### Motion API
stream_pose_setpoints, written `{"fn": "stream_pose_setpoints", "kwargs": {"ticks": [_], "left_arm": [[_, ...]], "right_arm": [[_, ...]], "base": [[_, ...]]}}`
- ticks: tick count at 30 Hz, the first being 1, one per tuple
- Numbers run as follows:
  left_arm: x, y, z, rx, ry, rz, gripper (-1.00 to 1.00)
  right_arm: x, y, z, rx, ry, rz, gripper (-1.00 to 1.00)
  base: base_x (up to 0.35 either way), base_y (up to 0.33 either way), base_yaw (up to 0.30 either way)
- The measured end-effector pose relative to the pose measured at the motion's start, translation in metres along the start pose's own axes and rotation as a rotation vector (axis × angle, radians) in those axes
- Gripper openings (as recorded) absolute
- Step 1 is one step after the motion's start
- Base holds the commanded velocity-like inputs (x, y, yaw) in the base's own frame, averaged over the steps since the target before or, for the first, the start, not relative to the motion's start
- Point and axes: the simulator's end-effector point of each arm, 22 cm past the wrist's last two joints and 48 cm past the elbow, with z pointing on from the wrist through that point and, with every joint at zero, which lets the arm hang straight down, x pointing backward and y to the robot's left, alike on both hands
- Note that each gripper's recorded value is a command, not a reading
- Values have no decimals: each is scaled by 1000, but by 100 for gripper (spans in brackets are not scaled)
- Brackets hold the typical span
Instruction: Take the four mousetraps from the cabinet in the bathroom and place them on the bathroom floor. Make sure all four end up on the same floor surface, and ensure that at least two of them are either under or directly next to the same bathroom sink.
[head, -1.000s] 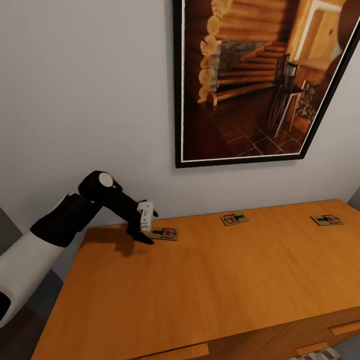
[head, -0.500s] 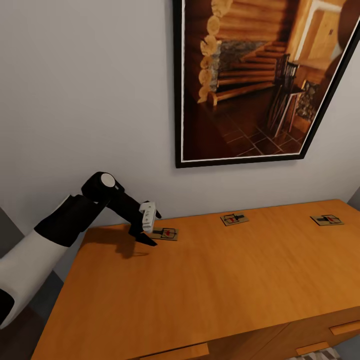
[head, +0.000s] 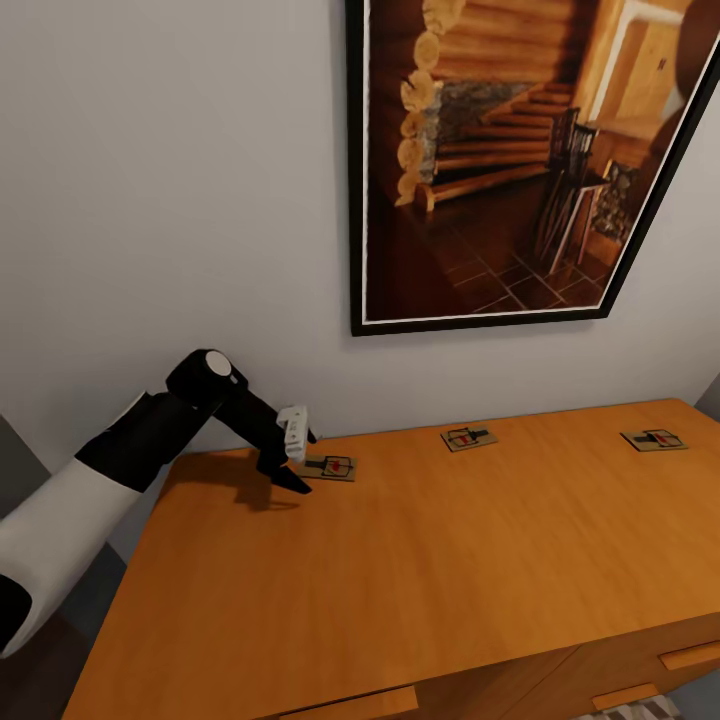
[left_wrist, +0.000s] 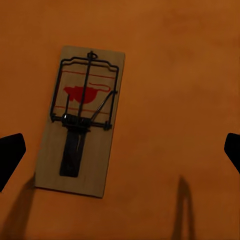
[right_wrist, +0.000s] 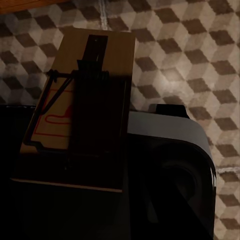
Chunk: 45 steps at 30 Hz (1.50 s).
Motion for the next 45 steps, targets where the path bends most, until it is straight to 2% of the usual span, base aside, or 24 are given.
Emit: {"fn": "stream_pose_setpoints", "kwargs": {"ticks": [5,16,45], "left_arm": [[3,1,5,13,1,-23,100],[-1,-1,12,30,-5,-33,100],[-2,-3,13,33,0,-27,100]], "right_arm": [[0,0,0,0,0,0,-100],[0,0,0,0,0,0,-100],[0,0,0,0,0,0,-100]], "base": [[0,0,0],[0,0,0],[0,23,0]]}}
